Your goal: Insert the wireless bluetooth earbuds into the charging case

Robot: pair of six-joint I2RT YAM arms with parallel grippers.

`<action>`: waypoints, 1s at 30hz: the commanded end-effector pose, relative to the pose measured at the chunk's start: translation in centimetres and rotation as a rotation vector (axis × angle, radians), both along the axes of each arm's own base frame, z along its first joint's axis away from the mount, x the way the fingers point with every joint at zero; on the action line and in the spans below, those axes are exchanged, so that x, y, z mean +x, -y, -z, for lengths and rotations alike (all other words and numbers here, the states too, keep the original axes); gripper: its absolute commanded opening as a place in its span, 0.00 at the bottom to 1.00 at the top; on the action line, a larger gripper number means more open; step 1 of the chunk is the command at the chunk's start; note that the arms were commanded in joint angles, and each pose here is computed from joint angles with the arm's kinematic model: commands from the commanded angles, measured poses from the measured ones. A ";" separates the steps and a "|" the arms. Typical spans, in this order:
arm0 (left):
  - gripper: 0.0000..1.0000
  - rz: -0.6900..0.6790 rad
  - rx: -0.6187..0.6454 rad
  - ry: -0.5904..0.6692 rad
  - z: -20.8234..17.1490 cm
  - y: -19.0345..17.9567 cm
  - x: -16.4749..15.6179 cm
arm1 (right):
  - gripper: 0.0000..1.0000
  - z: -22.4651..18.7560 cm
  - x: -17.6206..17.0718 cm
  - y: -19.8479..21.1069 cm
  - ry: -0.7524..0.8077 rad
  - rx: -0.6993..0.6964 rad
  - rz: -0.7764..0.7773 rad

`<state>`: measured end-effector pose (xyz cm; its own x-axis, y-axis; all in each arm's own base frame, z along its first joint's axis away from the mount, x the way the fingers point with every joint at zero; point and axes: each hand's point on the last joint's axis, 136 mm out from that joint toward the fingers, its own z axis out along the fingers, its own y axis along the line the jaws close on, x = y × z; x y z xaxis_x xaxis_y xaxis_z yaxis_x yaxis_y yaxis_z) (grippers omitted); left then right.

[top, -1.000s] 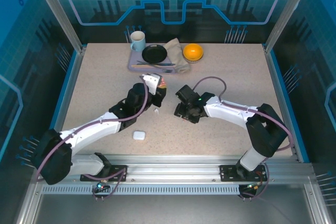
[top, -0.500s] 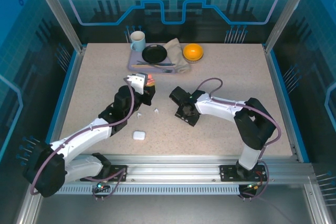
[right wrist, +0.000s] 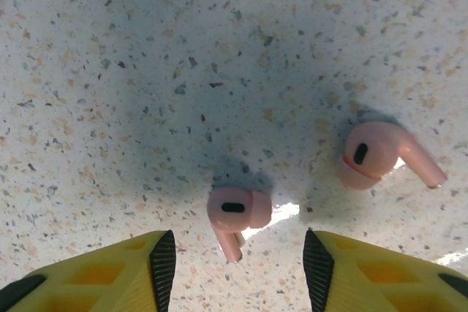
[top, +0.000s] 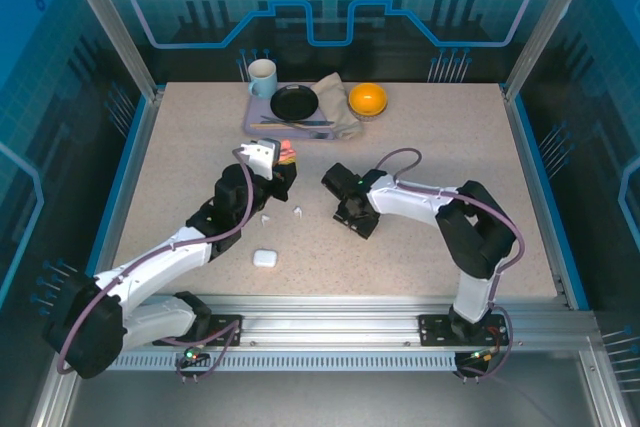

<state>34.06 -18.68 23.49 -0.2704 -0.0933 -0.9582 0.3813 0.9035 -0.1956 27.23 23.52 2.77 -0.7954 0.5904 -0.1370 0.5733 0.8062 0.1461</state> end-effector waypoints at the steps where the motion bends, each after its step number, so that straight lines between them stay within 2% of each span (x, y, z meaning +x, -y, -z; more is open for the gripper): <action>1: 0.00 0.010 -0.049 0.026 -1.0 0.0 -0.2 | 0.51 0.1 0.9 0.2 0.006 -0.006 0.036; 17: 0.00 0.014 -0.042 0.018 -0.3 0.2 0.1 | 0.47 1.6 1.4 0.0 -0.041 -0.003 0.034; 30: 0.00 0.014 -0.042 0.019 -0.1 0.4 0.5 | 0.36 1.8 1.5 -0.4 -0.054 0.000 -0.034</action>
